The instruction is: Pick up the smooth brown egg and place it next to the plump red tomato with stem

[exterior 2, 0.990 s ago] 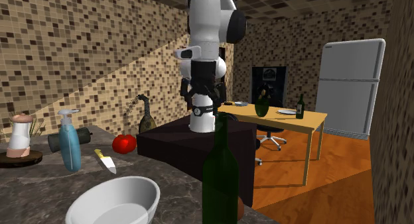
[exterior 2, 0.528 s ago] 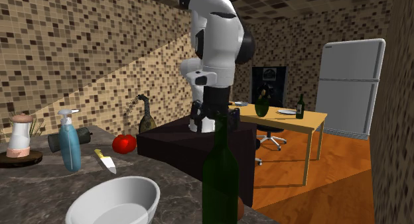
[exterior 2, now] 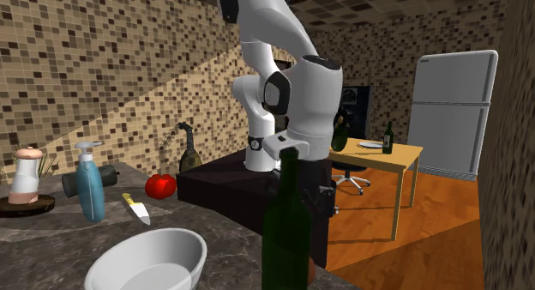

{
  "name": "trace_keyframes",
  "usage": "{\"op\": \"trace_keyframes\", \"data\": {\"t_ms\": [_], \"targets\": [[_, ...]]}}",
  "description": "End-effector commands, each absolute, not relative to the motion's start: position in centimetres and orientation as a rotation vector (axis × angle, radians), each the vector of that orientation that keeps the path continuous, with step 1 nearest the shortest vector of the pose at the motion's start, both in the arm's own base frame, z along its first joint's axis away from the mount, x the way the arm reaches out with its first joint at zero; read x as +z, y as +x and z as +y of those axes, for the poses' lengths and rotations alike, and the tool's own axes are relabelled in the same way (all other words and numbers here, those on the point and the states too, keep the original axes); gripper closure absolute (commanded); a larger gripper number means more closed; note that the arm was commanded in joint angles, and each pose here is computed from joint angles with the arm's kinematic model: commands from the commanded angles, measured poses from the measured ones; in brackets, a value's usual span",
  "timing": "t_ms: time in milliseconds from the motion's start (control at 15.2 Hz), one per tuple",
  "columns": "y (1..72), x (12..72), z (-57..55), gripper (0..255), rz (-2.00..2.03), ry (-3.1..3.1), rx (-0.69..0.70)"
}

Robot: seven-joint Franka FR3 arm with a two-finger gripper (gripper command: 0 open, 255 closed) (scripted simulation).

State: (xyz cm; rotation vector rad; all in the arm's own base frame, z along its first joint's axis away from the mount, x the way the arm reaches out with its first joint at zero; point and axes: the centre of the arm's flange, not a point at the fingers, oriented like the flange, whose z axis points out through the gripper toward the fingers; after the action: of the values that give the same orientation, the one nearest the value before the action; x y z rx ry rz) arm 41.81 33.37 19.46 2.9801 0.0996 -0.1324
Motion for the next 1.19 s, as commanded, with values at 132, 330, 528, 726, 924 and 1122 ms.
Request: {"op": "trace_keyframes", "data": {"t_ms": [132, 330, 528, 726, 924, 1122], "targets": [[42.5, 14.7, 36.6, 0, 0.115, 2.961, -0.128], [42.8, 12.8, 37.4, 0, 0.12, 2.955, -0.127], [42.7, 11.3, 37.1, 0, 0.12, 2.955, -0.127], [42.6, 9.4, 36.8, 0, 0.12, 2.955, -0.127], [42.6, 9.4, 36.8, 0, 0.12, 2.955, -0.127], [42.6, 9.4, 36.8, 0, 0.12, 2.955, -0.127]]}}
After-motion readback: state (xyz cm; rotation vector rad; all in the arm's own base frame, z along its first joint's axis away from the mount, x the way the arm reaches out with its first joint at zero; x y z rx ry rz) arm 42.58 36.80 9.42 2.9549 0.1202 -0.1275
